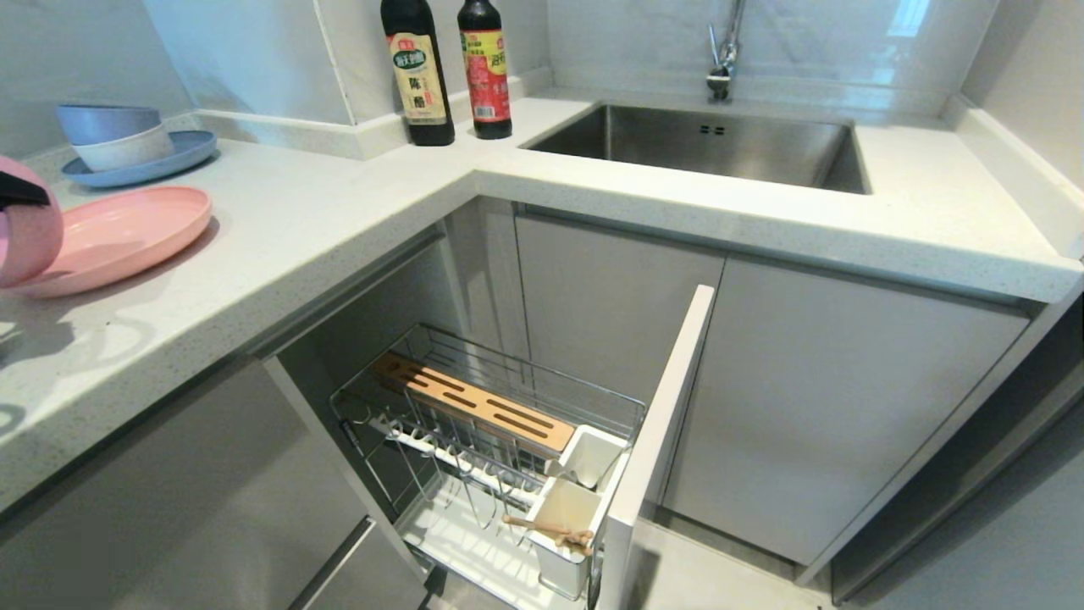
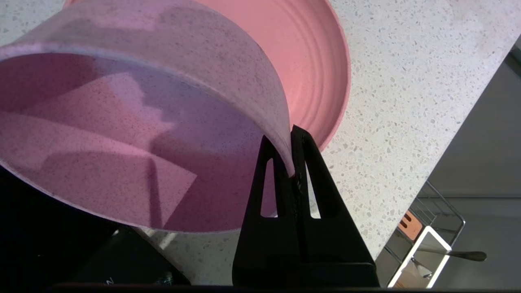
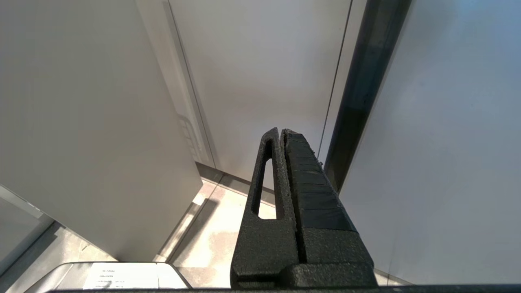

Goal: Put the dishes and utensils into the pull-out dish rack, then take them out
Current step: Take the bowl out of the cupboard, then take the spoon out of the cupboard

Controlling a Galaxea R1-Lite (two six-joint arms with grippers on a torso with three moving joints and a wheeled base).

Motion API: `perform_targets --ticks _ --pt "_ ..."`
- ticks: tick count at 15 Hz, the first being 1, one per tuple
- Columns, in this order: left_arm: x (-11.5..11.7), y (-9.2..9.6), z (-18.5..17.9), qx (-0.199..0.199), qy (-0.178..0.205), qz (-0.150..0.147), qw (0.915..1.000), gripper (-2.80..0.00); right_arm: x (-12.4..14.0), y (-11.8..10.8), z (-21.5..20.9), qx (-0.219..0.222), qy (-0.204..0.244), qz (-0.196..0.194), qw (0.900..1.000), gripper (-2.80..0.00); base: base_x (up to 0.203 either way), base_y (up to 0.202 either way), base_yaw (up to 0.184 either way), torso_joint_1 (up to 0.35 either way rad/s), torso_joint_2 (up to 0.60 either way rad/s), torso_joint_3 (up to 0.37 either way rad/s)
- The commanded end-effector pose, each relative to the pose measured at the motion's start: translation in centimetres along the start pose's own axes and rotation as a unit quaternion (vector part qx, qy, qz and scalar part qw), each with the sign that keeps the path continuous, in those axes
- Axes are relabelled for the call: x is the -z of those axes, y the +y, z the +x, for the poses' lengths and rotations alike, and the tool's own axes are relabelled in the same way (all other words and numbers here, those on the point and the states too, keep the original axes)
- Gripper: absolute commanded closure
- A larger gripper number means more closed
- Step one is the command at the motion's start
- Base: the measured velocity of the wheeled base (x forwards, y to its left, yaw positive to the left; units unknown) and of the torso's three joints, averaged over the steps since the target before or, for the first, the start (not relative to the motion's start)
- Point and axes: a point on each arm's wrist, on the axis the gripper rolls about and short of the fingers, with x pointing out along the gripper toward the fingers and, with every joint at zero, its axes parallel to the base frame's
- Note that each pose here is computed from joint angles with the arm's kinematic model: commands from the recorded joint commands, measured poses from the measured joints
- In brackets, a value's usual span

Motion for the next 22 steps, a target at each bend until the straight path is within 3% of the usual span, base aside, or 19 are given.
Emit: perform_targets --ticks 1,6,7,14,16,20,21,22 --pt "0.1 0.1 0.4 0.0 0.008 -0.003 1.0 0.0 0.0 0.0 0.0 0.0 0.001 0.0 1.0 0.0 0.0 0.0 0.0 0.0 0.0 0.0" --pt "0.1 0.2 0.9 -0.002 0.012 -0.003 0.9999 0.0 0.0 0.0 0.0 0.0 0.001 0.0 1.0 0.0 0.0 0.0 0.0 0.0 0.0 0.0" --pt "0.1 0.2 1.0 -0.002 0.013 -0.003 0.9999 -2.8 0.0 0.0 0.0 0.0 0.001 0.0 1.0 0.0 0.0 0.0 0.0 0.0 0.0 0.0" --pt "-0.1 0.2 1.1 -0.001 0.006 -0.001 1.0 -2.8 0.0 0.0 0.0 0.0 0.001 0.0 1.0 0.0 0.0 0.0 0.0 0.0 0.0 0.0" --pt "-0.4 0.0 0.5 0.0 -0.017 0.004 0.9999 -2.8 0.0 0.0 0.0 0.0 0.001 0.0 1.0 0.0 0.0 0.0 0.0 0.0 0.0 0.0" --pt "-1.5 -1.2 -3.2 0.006 -0.112 0.0 0.9937 -2.8 0.0 0.0 0.0 0.0 0.001 0.0 1.0 0.0 0.0 0.0 0.0 0.0 0.0 0.0" --pt "-1.7 -1.8 -4.6 0.008 -0.146 -0.007 0.9892 -2.25 0.0 0.0 0.0 0.0 0.001 0.0 1.0 0.0 0.0 0.0 0.0 0.0 0.0 0.0" --pt "-1.8 -2.4 -6.0 0.013 -0.178 -0.014 0.9839 0.0 0.0 0.0 0.0 0.0 0.001 0.0 1.0 0.0 0.0 0.0 0.0 0.0 0.0 0.0"
